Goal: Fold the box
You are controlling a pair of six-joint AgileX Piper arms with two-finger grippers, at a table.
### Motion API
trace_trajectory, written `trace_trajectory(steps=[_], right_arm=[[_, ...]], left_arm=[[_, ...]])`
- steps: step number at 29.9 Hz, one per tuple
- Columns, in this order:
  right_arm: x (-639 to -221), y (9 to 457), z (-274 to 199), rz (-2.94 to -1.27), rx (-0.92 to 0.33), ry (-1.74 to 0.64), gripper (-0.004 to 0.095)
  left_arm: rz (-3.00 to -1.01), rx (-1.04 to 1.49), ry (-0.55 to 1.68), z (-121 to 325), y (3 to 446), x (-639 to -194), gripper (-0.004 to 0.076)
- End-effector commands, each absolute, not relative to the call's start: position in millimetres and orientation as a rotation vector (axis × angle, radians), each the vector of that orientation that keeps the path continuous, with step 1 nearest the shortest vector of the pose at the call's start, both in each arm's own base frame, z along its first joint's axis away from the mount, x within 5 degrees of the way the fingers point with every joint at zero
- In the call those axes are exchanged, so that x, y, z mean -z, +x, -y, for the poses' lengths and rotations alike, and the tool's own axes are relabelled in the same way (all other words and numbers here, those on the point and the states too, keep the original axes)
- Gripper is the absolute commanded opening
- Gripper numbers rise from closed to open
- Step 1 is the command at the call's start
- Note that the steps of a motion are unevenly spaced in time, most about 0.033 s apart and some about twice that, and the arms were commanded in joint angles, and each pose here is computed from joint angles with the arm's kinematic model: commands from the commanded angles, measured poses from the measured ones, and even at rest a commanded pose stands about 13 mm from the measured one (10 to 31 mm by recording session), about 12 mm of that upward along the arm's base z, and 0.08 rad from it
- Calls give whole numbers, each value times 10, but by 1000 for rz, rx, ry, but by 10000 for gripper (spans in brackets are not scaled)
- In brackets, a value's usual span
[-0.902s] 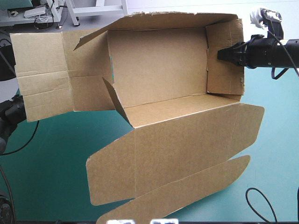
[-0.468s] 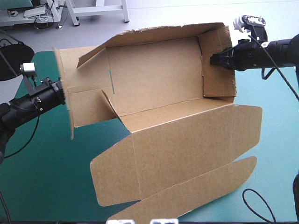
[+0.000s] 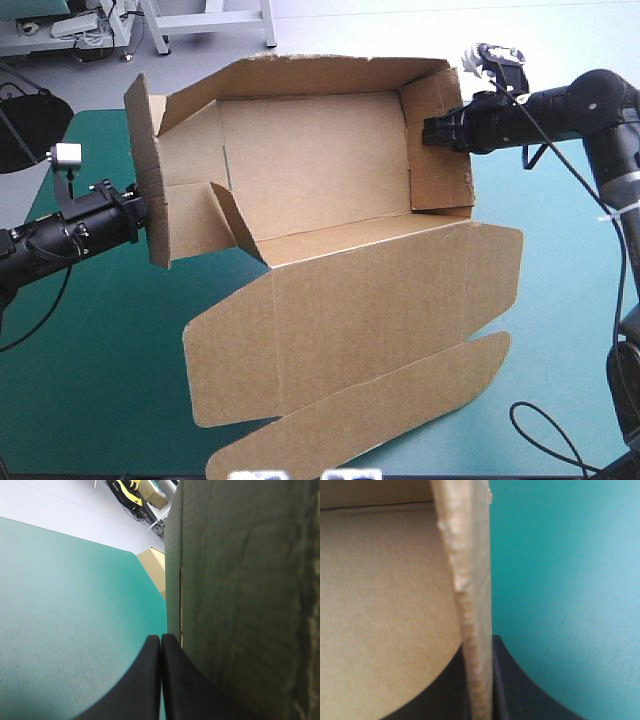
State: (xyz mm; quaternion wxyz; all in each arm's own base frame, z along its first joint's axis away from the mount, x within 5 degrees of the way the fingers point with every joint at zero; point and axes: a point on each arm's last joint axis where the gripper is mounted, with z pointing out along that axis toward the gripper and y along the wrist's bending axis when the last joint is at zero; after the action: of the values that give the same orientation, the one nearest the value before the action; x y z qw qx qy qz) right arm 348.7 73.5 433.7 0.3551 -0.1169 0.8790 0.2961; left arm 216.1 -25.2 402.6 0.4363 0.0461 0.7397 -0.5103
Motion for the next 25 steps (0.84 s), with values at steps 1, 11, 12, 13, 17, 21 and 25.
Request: trace_trajectory(steps=[1, 11, 12, 13, 17, 21, 25], right_arm=[[-4515, 3454, -836, -2165, -818, -282, -17], [-4282, 3649, -1009, -2210, -841, -297, -17], [-4249, 3676, -1008, -2218, -833, -295, -17], [-4246, 3678, -1008, -2219, -833, -295, -17], [-4190, 3721, -1023, -2232, -838, -295, -17], [-4137, 3756, -1083, -2239, -848, -301, -17], [-4075, 3798, -1175, -2242, -857, -310, -17]], left_arm=[[-1811, 1326, 214, 329, 2010, -4183, -9], [-1892, 1271, 212, 316, 2015, -4111, -9], [-1906, 1262, 211, 314, 2015, -4099, -9], [-1922, 1249, 204, 308, 2019, -4085, -9], [-1931, 1238, 202, 304, 2022, -4075, -9], [-1930, 1241, 199, 304, 2022, -4077, -9], [-1930, 1243, 197, 304, 2022, -4077, -9]])
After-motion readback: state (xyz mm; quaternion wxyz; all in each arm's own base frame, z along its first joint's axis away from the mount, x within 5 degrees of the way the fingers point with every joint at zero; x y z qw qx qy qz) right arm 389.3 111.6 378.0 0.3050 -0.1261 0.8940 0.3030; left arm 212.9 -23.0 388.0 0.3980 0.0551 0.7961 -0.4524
